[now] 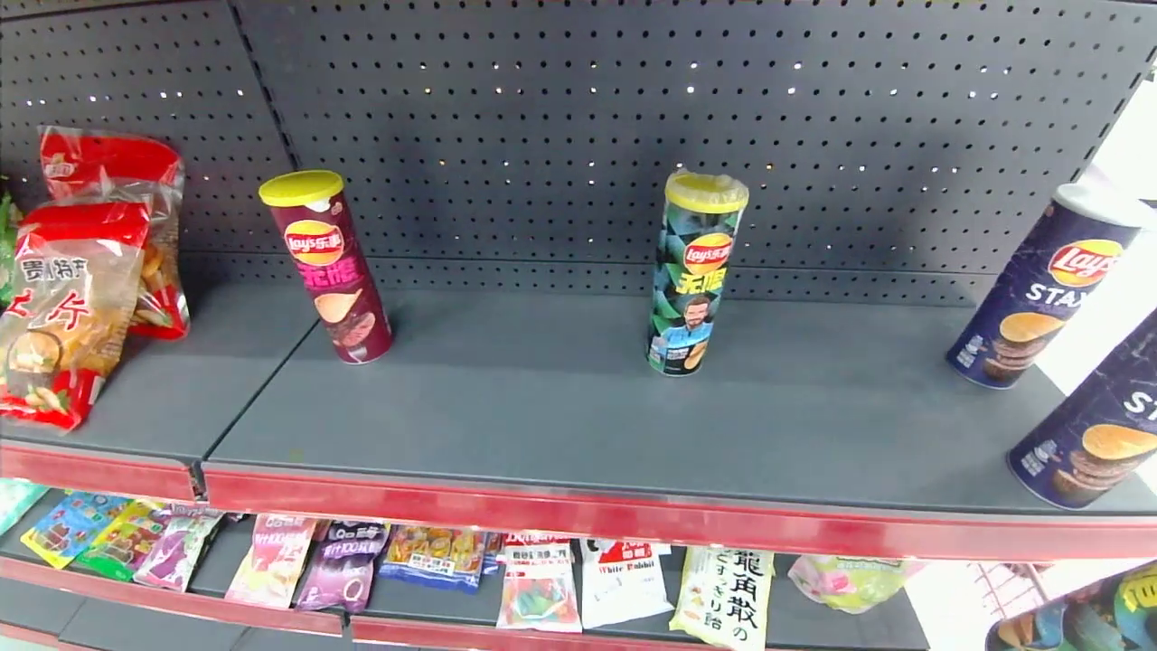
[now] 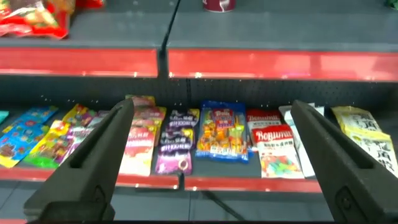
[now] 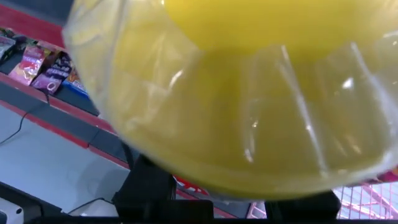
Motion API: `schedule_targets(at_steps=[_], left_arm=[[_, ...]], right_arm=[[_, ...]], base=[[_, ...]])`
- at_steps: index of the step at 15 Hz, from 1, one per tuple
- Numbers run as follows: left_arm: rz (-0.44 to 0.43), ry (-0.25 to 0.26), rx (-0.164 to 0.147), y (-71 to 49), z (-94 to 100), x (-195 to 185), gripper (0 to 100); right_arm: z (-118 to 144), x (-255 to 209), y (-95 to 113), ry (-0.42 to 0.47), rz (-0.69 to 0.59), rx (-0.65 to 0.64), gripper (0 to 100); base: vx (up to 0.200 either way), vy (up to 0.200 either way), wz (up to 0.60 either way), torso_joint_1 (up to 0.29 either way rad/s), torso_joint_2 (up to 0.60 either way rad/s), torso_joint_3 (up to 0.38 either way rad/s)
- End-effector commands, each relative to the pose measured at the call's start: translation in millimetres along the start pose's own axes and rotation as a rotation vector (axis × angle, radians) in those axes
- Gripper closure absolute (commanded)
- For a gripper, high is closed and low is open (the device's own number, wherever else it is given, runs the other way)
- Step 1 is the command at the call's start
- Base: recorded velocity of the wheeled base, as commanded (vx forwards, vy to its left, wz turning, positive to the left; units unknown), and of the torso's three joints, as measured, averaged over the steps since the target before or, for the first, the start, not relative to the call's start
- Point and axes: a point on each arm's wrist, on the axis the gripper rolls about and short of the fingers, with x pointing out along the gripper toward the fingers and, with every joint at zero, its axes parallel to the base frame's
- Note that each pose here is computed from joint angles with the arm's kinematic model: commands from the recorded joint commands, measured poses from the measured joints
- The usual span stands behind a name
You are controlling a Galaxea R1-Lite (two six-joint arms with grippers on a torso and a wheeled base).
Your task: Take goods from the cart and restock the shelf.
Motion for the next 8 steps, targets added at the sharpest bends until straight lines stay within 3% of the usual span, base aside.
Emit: schedule_targets(at_steps=[1, 3, 5, 8], left_arm=[[0.0, 0.001, -0.004, 0.0, 0.2, 0, 0], [0.0, 0.001, -0.009, 0.0, 0.2, 0, 0], [0.0, 0.001, -0.002, 0.0, 0.2, 0, 0], [-0.027, 0.045, 0.01, 0.3, 1.1, 4, 0]], right_arm=[[1, -2, 2, -0.022, 0.047, -0.004, 100], [4, -5, 4, -0.051, 0.119, -0.01, 100], [25, -3, 1, -0.076, 0.181, -0.018, 100], [52, 7, -5, -0.072, 0.195, -0.015, 100]], base=[[0.0, 0.0, 0.0, 0.0, 0.0, 0.0], [0.0, 0.0, 0.0, 0.0, 0.0, 0.0], [0.0, 0.0, 0.0, 0.0, 0.0, 0.0], [0.0, 0.0, 0.0, 0.0, 0.0, 0.0]])
